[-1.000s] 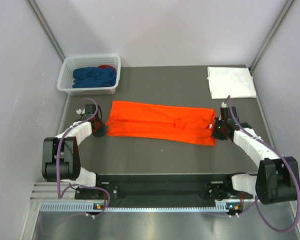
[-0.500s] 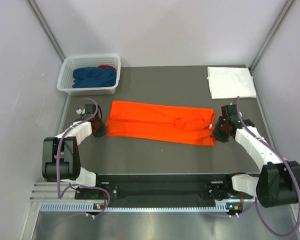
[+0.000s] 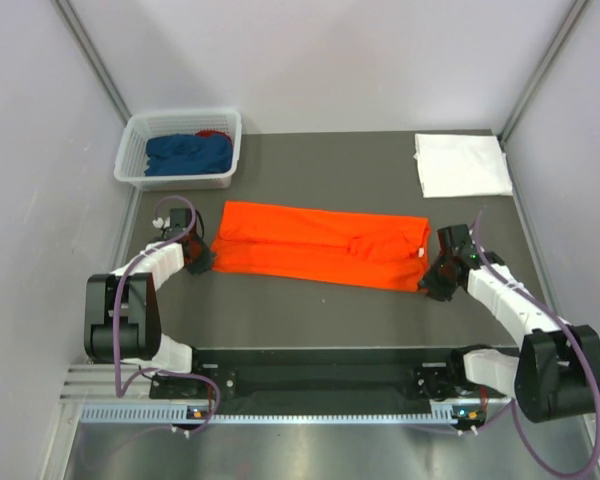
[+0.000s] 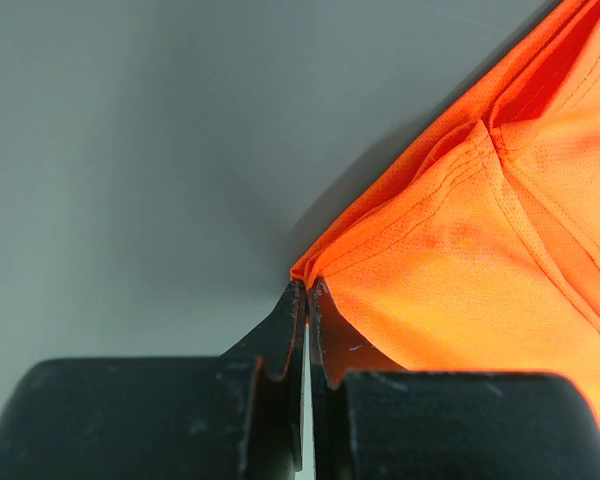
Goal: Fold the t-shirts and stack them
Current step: Fold the tshirt
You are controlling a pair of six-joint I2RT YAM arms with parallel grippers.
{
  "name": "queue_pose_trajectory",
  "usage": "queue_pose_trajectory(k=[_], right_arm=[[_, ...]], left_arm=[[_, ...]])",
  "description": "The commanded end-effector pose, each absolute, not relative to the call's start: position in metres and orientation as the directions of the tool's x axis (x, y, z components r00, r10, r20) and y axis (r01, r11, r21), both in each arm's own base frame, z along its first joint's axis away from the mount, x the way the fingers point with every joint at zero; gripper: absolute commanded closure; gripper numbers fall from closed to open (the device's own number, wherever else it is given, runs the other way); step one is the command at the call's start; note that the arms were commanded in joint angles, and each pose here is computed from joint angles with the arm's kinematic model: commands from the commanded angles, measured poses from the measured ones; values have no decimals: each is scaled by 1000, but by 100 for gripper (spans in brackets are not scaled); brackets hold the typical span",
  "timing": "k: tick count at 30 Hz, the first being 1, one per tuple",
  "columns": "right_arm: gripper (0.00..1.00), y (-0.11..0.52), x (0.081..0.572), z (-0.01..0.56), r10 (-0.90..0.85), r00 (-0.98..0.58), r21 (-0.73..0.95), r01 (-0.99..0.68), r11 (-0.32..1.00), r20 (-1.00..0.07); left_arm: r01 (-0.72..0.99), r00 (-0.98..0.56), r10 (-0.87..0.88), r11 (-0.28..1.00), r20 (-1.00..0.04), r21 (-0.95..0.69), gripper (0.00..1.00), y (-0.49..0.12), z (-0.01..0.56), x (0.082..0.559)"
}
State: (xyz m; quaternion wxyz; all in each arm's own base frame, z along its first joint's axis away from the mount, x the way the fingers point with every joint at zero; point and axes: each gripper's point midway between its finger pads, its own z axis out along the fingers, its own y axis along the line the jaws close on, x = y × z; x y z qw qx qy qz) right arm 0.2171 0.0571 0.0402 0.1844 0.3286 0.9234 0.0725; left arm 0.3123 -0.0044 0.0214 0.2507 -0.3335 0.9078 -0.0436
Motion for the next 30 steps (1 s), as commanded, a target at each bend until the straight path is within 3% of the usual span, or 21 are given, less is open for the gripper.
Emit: queue_pose_trajectory(k=[1, 9, 18, 22, 25, 30], right_arm=[[70, 46, 226, 34, 641, -682, 211, 609, 765, -352], [71, 28, 223, 13, 616, -684, 108, 630, 769, -391], [94, 19, 216, 12, 605, -681, 74, 637, 768, -413], [96, 23, 210, 18, 603, -696, 79, 627, 775, -390], [82, 33, 212, 36, 578, -715, 139, 576, 806, -393], [67, 65, 242, 91, 459, -756, 316, 342, 885, -467]], left_arm=[[-582, -645, -622, 776, -443, -242, 100, -1, 25, 318], [-586, -649, -624, 775, -436, -237, 100, -1, 21, 317], [-589, -654, -626, 774, -425, -234, 100, -2, 20, 313], [-590, -659, -636, 768, -401, -248, 81, -7, 26, 307], [-591, -634, -637, 765, -438, -255, 66, -2, 45, 311], [-545, -607, -594, 794, -528, -268, 59, 5, 96, 337]])
